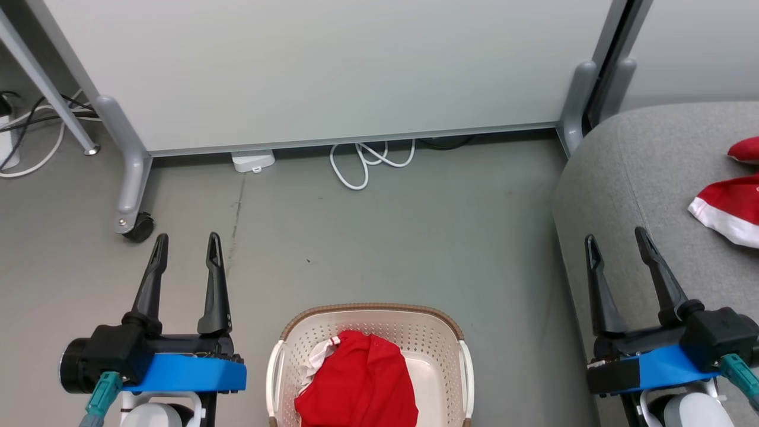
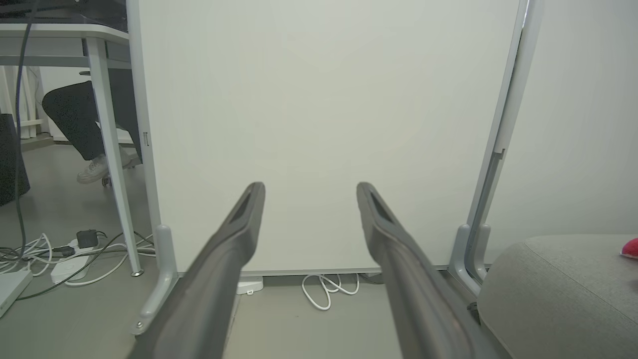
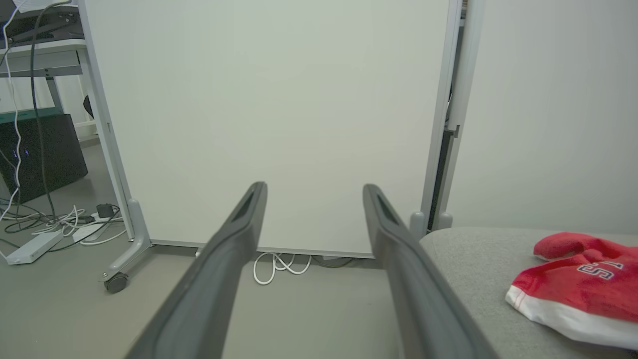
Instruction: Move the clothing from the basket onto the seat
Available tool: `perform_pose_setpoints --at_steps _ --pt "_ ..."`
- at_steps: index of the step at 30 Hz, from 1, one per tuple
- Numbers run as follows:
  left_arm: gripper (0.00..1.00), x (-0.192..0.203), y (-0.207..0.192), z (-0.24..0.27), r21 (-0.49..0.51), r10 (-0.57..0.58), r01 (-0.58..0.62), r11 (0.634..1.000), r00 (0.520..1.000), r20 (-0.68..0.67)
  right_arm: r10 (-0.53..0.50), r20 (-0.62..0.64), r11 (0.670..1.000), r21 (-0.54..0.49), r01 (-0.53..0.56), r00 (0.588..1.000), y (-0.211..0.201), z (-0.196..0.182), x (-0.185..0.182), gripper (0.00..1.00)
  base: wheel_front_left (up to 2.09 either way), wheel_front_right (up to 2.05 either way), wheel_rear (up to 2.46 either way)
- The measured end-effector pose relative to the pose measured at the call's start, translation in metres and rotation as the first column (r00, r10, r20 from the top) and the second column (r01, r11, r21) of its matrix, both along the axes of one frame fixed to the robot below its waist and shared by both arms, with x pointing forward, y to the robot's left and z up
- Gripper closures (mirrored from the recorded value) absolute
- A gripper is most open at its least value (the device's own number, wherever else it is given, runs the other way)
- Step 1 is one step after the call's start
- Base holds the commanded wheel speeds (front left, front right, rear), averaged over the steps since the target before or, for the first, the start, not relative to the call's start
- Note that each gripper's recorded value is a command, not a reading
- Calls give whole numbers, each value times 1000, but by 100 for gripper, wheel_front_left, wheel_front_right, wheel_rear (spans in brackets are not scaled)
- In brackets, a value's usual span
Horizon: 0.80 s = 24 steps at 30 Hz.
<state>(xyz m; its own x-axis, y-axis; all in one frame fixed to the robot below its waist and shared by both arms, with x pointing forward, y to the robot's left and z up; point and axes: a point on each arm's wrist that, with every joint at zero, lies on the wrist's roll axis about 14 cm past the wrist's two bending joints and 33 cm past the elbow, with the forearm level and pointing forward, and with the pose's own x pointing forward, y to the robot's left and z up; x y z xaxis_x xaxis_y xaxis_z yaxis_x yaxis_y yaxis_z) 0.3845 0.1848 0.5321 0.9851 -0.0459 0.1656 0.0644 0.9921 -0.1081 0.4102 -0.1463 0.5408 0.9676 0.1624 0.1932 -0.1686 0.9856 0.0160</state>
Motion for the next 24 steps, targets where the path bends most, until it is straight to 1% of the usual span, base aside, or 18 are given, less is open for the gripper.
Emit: perform_pose_setpoints --at_steps 5,11,24 --pt "0 -9 2 -4 -3 10 -10 1000 1000 -12 15 -13 1000 15 -15 1000 5 -3 -4 0 0 0 0" --pt "0 -13 3 -4 1 14 -14 1000 1000 -13 10 -23 999 36 -9 1000 3 -6 -7 0 0 0 0" --pt "0 -10 1 -5 5 9 -9 1000 1000 -16 9 -47 999 45 -7 999 2 -13 -9 0 0 0 0"
